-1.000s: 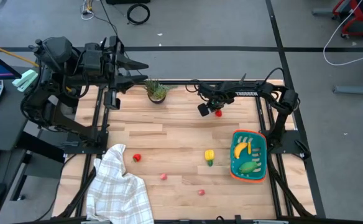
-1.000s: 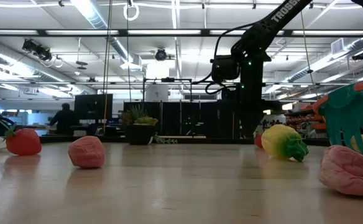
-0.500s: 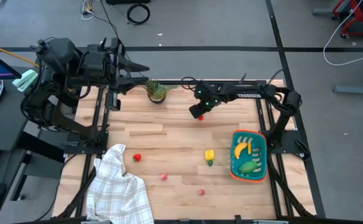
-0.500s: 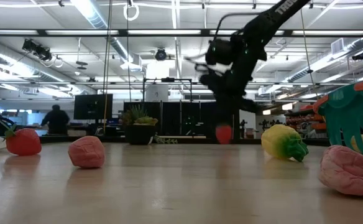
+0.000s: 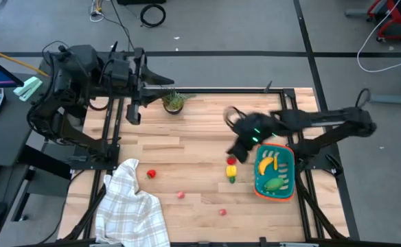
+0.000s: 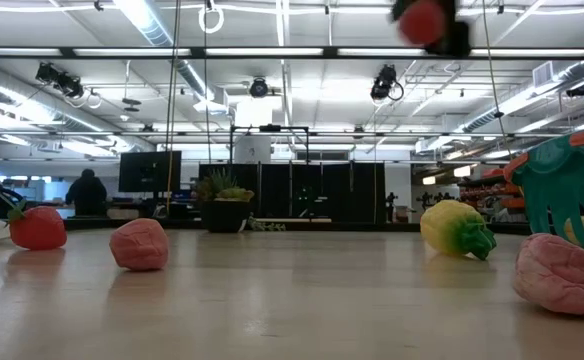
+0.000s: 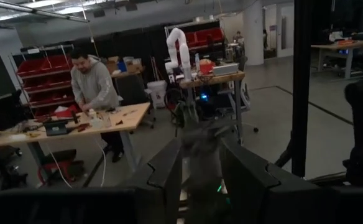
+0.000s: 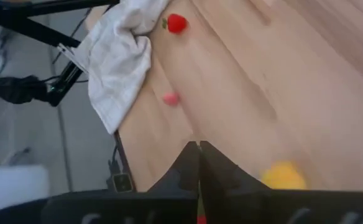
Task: Pick and placing Produce into tupperware
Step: Put the right red strawberry into the blue basket
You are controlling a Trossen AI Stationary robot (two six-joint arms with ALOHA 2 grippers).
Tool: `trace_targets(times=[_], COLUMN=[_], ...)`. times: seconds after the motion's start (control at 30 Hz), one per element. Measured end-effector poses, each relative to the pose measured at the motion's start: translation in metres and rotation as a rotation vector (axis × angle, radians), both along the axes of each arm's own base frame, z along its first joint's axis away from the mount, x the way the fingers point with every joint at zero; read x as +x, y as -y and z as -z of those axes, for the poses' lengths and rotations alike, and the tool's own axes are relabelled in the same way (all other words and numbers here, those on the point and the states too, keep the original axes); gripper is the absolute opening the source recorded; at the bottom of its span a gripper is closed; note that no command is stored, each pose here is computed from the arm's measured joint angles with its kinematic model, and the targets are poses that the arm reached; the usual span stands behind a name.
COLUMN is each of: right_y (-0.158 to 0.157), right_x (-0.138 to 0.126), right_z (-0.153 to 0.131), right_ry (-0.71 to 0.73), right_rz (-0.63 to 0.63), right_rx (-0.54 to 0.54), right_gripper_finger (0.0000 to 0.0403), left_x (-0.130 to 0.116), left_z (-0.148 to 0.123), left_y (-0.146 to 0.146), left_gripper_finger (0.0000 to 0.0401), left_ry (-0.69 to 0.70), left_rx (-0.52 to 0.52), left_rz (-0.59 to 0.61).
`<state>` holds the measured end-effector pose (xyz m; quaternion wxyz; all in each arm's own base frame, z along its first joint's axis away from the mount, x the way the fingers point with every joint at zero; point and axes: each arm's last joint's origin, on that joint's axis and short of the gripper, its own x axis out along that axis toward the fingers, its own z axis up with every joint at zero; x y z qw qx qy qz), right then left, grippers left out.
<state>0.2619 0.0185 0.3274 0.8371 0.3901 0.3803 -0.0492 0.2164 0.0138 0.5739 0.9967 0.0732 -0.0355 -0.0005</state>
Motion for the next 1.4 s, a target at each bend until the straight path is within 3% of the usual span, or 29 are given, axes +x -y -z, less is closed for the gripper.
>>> trace_targets(times=[0.13,0.27,0.37,0.47,0.67,0.93,1.2,1.4], right_y=[-0.04,-0.066,-0.077,-0.083,-0.095,-0.103,-0.098,-0.097], right_x=[-0.042,-0.076,-0.093,-0.098,-0.086,-0.08,-0.087,-0.089], right_z=[-0.01,0.003,0.016,0.025,0.047,0.103,0.128,0.132], right_ry=[-0.093,-0.268,-0.425,-0.491,-0.553,-0.653,-0.676,-0.68], right_rz=[0.166,0.335,0.432,0.513,0.503,0.496,0.494,0.493], right_rx=[-0.033,-0.122,-0.221,-0.295,-0.27,-0.186,-0.212,-0.218], right_gripper_finger=[0.0002,0.0002,0.0002,0.0002,0.0002,0.0002,0.0004,0.0019], left_x=[0.007,0.015,0.021,0.029,0.042,0.053,0.054,0.054], left_z=[0.003,0.007,0.01,0.013,0.021,0.027,0.027,0.027], left_y=[-0.001,-0.001,-0.002,-0.002,-0.003,-0.004,-0.004,-0.004], left_gripper_finger=[0.011,0.0112,0.0108,0.0105,0.0105,0.0098,0.0098,0.0094], left_ry=[-0.015,-0.036,-0.052,-0.063,-0.098,-0.121,-0.12,-0.12], left_rx=[0.0,-0.002,-0.007,-0.008,-0.011,-0.042,-0.055,-0.069], left_rz=[0.0,0.0,0.0,0.0,-0.001,0.0,0.0,0.0])
